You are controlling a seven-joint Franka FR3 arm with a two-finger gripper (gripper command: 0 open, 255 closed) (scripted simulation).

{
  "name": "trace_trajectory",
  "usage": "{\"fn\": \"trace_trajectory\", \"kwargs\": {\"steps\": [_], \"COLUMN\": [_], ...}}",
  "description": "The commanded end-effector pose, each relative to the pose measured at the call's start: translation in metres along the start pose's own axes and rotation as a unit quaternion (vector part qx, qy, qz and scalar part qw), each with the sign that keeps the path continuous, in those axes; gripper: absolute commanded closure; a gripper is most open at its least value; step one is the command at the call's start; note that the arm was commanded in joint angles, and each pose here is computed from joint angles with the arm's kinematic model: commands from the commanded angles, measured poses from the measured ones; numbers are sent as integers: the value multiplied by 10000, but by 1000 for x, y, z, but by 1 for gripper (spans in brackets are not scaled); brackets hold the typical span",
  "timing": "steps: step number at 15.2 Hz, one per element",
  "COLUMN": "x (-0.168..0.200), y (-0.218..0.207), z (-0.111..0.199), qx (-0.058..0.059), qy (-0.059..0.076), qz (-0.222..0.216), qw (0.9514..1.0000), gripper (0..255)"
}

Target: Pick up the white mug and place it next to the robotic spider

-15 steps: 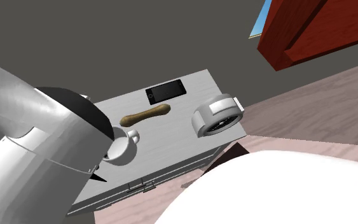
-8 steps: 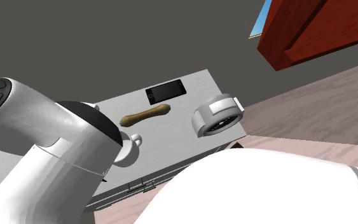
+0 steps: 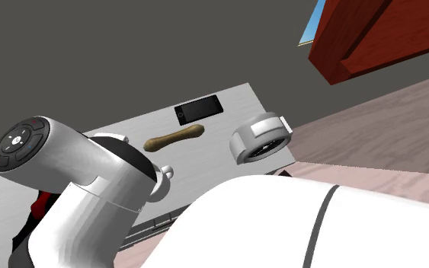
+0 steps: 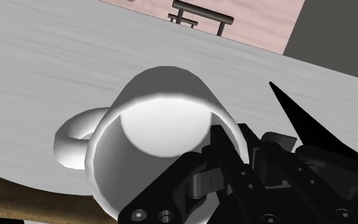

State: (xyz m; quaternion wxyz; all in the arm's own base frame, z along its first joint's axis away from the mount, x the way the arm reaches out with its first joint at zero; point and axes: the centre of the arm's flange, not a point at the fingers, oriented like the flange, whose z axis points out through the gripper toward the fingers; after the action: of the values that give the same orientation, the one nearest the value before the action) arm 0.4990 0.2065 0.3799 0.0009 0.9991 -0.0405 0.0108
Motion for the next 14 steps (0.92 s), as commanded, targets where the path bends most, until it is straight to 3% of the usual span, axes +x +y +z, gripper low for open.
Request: {"fn": "trace_trajectory", "kwargs": {"steps": [1, 9, 10, 14], "x": [0, 0, 1, 0], "y": [-1, -1, -1, -1], "z": [10, 10, 10, 10], "qx": [2, 2, 2, 2], "qy": [4, 4, 4, 4], "qz": [0, 0, 0, 0], "qw": [10000, 10000, 10000, 10000], "gripper": [255, 255, 0, 0]}}
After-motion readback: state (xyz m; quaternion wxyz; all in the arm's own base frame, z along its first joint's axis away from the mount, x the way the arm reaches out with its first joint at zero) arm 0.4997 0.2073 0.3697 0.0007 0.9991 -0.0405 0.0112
